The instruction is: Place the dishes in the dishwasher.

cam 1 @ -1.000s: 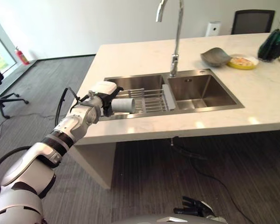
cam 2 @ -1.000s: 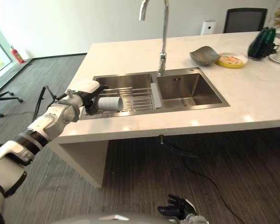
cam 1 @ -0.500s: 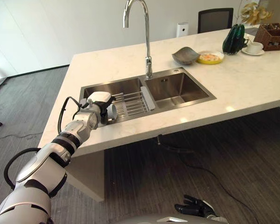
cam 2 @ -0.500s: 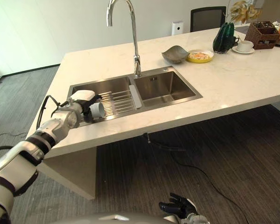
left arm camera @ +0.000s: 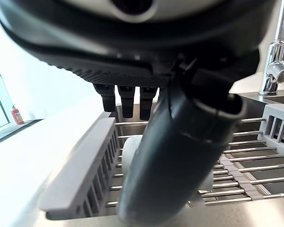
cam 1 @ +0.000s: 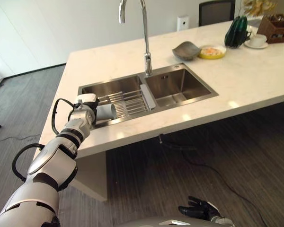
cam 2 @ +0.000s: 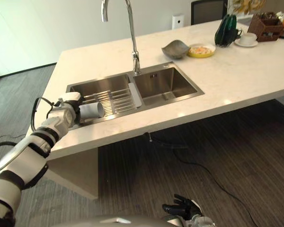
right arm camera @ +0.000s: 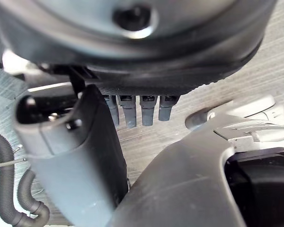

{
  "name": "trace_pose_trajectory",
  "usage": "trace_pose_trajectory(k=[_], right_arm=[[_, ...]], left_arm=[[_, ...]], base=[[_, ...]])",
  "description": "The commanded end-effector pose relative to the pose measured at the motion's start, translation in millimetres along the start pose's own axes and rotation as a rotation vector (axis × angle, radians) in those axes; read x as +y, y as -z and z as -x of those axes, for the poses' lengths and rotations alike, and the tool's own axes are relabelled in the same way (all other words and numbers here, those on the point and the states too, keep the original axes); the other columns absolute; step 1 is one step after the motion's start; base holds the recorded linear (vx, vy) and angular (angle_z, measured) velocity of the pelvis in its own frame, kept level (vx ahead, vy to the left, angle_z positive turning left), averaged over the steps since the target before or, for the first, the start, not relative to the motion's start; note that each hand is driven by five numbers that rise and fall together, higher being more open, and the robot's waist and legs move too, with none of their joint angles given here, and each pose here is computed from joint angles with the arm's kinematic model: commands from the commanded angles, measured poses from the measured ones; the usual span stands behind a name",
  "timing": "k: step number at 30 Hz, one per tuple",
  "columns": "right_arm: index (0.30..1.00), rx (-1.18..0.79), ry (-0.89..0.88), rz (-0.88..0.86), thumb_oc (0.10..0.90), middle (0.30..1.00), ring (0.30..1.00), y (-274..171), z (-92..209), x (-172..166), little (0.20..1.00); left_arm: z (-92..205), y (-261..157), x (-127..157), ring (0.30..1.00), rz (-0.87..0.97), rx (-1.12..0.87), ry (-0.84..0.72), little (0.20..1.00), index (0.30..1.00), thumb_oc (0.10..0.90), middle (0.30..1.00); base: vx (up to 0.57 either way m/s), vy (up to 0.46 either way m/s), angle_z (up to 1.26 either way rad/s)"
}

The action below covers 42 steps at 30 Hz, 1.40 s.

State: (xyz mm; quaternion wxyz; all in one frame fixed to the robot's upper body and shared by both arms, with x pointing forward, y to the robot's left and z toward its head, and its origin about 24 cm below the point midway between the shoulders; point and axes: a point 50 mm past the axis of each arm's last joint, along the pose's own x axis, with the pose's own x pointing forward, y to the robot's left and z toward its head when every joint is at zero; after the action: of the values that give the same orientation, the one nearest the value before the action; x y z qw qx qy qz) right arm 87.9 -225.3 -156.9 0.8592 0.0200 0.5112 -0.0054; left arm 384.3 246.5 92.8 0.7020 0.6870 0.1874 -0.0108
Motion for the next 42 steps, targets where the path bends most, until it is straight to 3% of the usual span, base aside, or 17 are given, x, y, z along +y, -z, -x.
trace_pose_trajectory(k=[1,2,5,17,20,21,25,28,31,32,34,35,37,38,39,40,42], right_arm=[[0.900,-0.107,0.052,0.070,0.800,0.900,0.900,-68.1,-15.5,-10.6,0.900],[0.900,0.007,0.001,0.045,0.800,0.900,0.900,-12.8,5.6,-36.2,0.900],[0.900,-0.022,-0.038,0.077,0.800,0.900,0.900,-12.9,13.1,-47.4,0.900],[0.900,-0.066,-0.052,0.106,0.800,0.900,0.900,-18.4,13.2,-43.4,0.900],[0.900,-0.067,-0.075,0.130,0.800,0.900,0.900,-16.3,13.5,-38.2,0.900],[0.900,-0.064,-0.078,0.129,0.800,0.900,0.900,-13.6,14.2,-37.4,0.900],[0.900,-0.039,-0.067,0.095,0.800,0.900,0.900,1.8,17.9,-35.6,0.900],[0.900,-0.030,-0.055,0.066,0.800,0.900,0.900,7.6,19.4,-36.0,0.900],[0.900,-0.025,-0.057,0.050,0.800,0.900,0.900,12.2,20.4,-34.2,0.900],[0.900,-0.025,-0.057,0.052,0.800,0.900,0.900,12.1,20.4,-34.2,0.900],[0.900,-0.026,-0.054,0.054,0.800,0.900,0.900,12.8,19.1,-30.2,0.900],[0.900,-0.036,-0.051,0.046,0.800,0.900,0.900,12.6,18.0,-26.4,0.900],[0.900,-0.042,-0.045,0.037,0.800,0.900,0.900,10.9,17.2,-26.0,0.900],[0.900,-0.074,-0.040,0.017,0.800,0.900,0.900,6.2,15.2,-21.6,0.900],[0.900,-0.072,-0.038,0.020,0.800,0.900,0.900,6.5,15.6,-22.5,0.900],[0.900,-0.070,-0.036,0.018,0.800,0.900,0.900,7.2,15.7,-22.1,0.900],[0.900,-0.056,-0.038,0.016,0.800,0.900,0.900,10.8,16.7,-22.0,0.900]], left_arm=[[0.9,-31.1,86.1,0.900,0.050,-0.079,-0.254,0.900,0.900,0.800,0.900],[3.9,-21.4,99.3,0.900,0.045,-0.062,-0.308,0.900,0.900,0.800,0.900],[6.8,-6.7,127.0,0.900,0.044,0.003,-0.333,0.900,0.900,0.800,0.900],[3.4,41.0,107.2,0.900,-0.003,0.190,-0.154,0.900,0.900,0.800,0.900],[2.0,59.2,80.6,0.900,-0.013,0.263,-0.009,0.900,0.900,0.800,0.900],[2.3,63.1,74.5,0.300,-0.031,0.283,0.033,0.300,0.300,0.400,0.300],[1.1,61.9,55.5,0.300,-0.059,0.280,0.067,0.300,0.300,0.400,0.300],[0.8,50.7,70.6,0.300,-0.087,0.223,-0.101,0.300,0.300,0.400,0.300],[7.8,40.1,103.8,0.300,0.012,0.099,-0.356,0.300,0.300,0.400,0.300],[8.0,41.1,103.3,0.300,0.013,0.100,-0.356,0.300,0.300,0.400,0.300],[21.0,36.8,133.2,0.300,0.223,-0.008,-0.570,0.300,0.300,0.400,0.300],[29.8,36.7,148.0,0.300,0.426,-0.040,-0.692,0.300,0.300,0.400,0.300],[30.3,40.1,144.4,0.300,0.469,-0.035,-0.694,0.300,0.300,0.400,0.300],[52.3,26.1,171.1,0.300,0.683,-0.176,-0.875,0.300,0.300,0.400,0.300],[52.5,27.2,169.5,0.300,0.685,-0.173,-0.873,0.300,0.300,0.400,0.300],[76.1,21.2,186.5,0.300,0.887,-0.297,-1.005,0.300,0.300,0.400,0.300],[78.8,16.3,184.1,0.300,0.996,-0.341,-0.990,0.300,0.300,0.400,0.300]], base=[[0.08,-0.017,-0.02],[0.08,-0.015,-0.08],[-0.08,-0.039,0.26],[0.02,-0.030,-0.15],[0.01,-0.025,-0.24],[0.03,-0.017,-0.38],[0.07,-0.013,-0.14],[0.05,0.010,-0.03],[0.02,0.000,0.03],[0.02,0.010,0.14],[0.04,0.012,0.12],[0.02,0.007,0.03],[0.00,0.005,0.12],[-0.01,0.009,0.15],[-0.02,0.018,0.08],[-0.02,0.009,0.10],[-0.02,0.013,0.13]])
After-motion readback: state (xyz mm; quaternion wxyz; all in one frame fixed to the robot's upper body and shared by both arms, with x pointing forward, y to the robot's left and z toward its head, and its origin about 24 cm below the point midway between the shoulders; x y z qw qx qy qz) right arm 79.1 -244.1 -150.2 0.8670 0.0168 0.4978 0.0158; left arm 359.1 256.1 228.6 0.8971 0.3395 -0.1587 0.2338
